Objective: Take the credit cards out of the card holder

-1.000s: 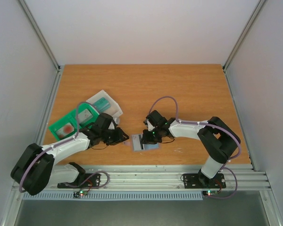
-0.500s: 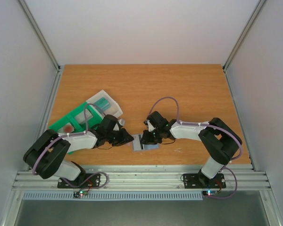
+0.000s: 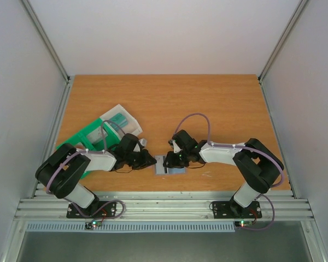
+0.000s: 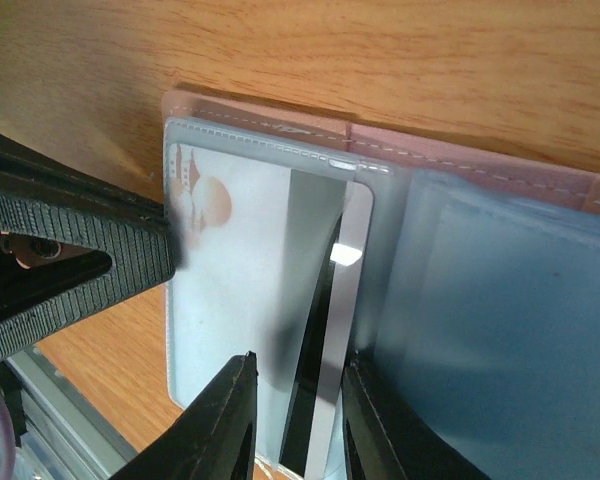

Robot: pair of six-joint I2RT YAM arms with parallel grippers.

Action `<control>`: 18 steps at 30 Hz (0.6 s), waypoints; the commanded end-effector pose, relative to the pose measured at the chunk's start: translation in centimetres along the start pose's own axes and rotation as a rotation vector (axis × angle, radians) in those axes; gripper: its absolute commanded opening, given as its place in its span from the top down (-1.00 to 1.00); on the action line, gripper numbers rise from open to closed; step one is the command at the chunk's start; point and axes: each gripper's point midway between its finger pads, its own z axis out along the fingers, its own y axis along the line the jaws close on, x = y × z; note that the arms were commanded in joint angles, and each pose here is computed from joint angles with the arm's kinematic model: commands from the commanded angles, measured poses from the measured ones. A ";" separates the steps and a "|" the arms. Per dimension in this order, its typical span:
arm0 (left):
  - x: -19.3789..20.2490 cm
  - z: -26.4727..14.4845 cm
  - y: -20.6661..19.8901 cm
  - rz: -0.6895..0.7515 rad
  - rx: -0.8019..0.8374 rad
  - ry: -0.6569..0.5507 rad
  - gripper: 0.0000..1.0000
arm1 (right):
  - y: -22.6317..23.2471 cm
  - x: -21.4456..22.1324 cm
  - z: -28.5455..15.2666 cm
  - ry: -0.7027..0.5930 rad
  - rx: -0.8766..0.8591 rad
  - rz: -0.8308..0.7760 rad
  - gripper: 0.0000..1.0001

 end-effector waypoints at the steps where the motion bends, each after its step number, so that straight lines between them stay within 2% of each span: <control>1: 0.6 0.7 1.9 -0.020 -0.053 0.008 0.79 | -1.4 0.9 -0.2 -0.005 0.043 0.026 0.49; 10: 1.0 0.2 3.3 -0.023 -0.121 0.005 0.87 | -1.2 0.9 -1.4 -0.030 0.050 0.045 0.49; 18: 1.2 0.2 3.8 -0.039 -0.138 0.006 0.95 | -1.2 1.1 -0.4 -0.003 0.034 0.062 0.52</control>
